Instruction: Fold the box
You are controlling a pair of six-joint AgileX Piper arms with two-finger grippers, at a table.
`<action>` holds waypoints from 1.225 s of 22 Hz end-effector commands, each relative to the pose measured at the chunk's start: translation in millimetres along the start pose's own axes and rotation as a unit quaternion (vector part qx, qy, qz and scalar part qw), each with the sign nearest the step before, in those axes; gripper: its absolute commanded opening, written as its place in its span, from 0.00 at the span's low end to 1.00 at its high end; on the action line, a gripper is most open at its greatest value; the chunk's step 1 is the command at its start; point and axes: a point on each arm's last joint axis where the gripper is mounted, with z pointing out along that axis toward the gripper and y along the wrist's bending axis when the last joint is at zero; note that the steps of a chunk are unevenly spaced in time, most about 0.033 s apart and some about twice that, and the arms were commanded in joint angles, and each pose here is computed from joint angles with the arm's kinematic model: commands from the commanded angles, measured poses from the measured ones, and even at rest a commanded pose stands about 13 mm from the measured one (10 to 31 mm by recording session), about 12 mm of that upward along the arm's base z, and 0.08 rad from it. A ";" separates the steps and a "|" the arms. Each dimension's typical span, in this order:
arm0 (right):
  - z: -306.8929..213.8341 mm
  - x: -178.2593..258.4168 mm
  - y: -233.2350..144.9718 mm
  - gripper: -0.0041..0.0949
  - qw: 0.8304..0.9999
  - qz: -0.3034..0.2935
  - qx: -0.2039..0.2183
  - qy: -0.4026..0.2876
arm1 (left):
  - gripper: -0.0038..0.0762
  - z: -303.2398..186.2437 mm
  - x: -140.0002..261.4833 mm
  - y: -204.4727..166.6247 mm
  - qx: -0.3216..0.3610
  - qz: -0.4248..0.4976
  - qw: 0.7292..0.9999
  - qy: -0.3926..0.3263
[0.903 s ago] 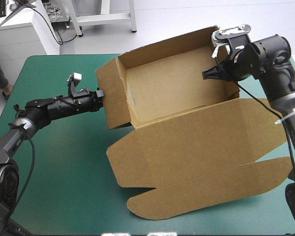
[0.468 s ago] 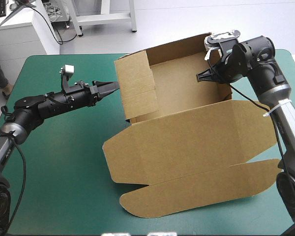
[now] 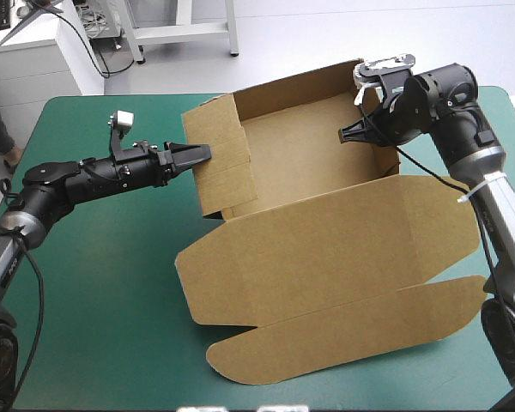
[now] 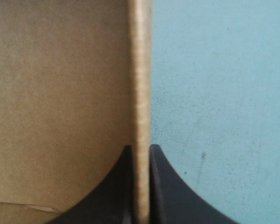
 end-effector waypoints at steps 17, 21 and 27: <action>-34.1 -13.2 35.8 0.02 0.993 0.006 -0.065 -0.102 | 0.37 27.2 -27.0 -92.5 -0.303 0.106 0.945 0.067; -26.2 -11.3 57.1 0.03 0.993 0.000 -0.078 -0.089 | 0.14 46.7 -25.1 -94.9 -0.329 0.125 0.930 0.104; -2.8 -10.3 66.4 0.02 0.995 0.019 -0.075 -0.057 | 0.04 65.8 -24.8 -69.9 -0.414 0.125 0.884 0.177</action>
